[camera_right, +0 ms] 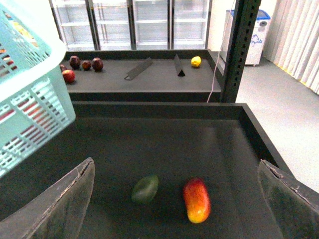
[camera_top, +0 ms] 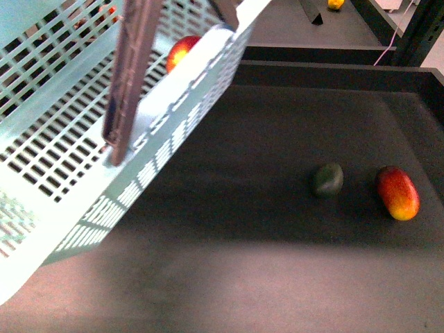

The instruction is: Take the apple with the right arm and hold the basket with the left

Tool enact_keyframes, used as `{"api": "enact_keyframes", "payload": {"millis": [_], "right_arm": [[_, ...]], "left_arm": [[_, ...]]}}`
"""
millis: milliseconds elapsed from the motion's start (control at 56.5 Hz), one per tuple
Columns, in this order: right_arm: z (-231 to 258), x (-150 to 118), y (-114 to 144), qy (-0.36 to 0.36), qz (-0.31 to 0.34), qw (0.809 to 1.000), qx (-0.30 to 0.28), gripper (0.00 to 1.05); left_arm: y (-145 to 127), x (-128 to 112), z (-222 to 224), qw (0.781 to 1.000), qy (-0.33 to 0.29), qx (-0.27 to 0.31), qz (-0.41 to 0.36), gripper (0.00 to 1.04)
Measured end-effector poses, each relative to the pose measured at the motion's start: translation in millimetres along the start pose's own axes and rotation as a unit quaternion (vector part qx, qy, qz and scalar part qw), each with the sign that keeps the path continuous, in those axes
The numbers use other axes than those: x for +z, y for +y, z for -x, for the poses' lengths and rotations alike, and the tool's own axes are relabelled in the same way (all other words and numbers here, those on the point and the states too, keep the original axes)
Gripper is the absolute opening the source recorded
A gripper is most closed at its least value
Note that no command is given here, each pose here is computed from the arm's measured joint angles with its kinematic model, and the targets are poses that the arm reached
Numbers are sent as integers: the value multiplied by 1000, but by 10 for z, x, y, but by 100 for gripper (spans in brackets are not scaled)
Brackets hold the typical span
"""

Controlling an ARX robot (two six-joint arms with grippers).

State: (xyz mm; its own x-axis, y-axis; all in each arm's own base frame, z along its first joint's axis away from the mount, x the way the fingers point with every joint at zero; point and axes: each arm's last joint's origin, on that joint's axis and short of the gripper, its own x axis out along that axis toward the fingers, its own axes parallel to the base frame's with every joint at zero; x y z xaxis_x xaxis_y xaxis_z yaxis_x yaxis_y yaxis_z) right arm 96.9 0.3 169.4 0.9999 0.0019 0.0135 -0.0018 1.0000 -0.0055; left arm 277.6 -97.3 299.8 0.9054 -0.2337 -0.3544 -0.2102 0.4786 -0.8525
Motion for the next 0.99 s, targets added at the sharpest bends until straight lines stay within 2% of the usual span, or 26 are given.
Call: {"api": "enact_keyframes", "payload": {"millis": [142,319,620,797,992], "right_arm": [[0,0,0,0,0,1000,0,96],[0,0,0,0,0,1000,0,96],[0,0,0,0,-1,1000,0,96],[0,0,0,0,-1,1000,0,96],[0,0,0,0,-1,1000,0,96]], "left_arm": [[303,339,-175,993,-49,64,85,16],[649,512,-542,976,-70,147,144,16],[908,610,-876,953,-87,192,216,16],[1071,695,-951,945,-115,211,224,16],[1159,672,-1023,943,-113,225,218,16]]}}
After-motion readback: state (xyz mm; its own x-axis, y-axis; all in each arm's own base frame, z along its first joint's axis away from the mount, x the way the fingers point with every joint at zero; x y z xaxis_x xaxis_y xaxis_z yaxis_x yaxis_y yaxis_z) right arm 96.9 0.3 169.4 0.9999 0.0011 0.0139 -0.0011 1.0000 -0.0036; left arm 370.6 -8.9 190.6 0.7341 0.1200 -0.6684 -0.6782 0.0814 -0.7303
